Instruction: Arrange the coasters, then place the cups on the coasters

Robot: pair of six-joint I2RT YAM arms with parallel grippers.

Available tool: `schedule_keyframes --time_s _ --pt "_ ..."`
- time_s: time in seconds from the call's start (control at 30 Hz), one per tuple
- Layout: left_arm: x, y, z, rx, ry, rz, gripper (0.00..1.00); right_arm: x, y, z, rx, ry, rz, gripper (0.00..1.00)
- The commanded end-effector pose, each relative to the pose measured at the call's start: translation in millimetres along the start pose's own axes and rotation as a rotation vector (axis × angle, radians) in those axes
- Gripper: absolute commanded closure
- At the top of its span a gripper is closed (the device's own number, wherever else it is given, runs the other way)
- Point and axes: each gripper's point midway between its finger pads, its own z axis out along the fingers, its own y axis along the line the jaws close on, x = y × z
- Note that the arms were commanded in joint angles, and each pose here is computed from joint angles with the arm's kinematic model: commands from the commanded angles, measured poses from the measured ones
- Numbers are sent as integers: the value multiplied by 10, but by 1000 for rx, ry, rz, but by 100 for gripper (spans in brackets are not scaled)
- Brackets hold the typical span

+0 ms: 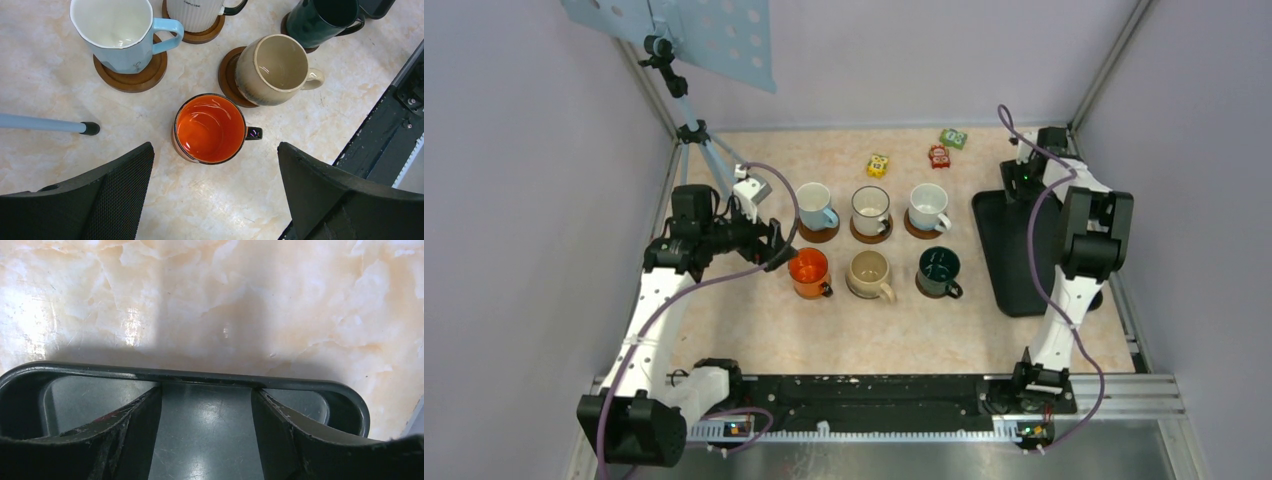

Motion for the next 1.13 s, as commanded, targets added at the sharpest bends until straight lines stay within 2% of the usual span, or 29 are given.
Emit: schedule_keyframes --time_s 0.0,0.17,0.27,0.47,0.83,1.1 --pt "-182 18 -32 -8 -30 43 1 -329 -40 -63 15 -74 17 35" --pt "-234 19 -55 -16 -35 38 1 -559 -35 -425 2 -138 19 35" --pt "-254 96 -52 -50 -11 3 1 -718 35 -818 -33 -187 10 35" --pt "-360 290 -73 -138 27 -37 1 -701 383 -1579 -155 -228 -24 32" --pt "-367 400 -52 -178 33 12 1 27 1419 -2539 -350 -270 -100 28" --pt "-155 460 2 -208 58 -8 1 486 1559 -2591 -364 -257 -83 27"
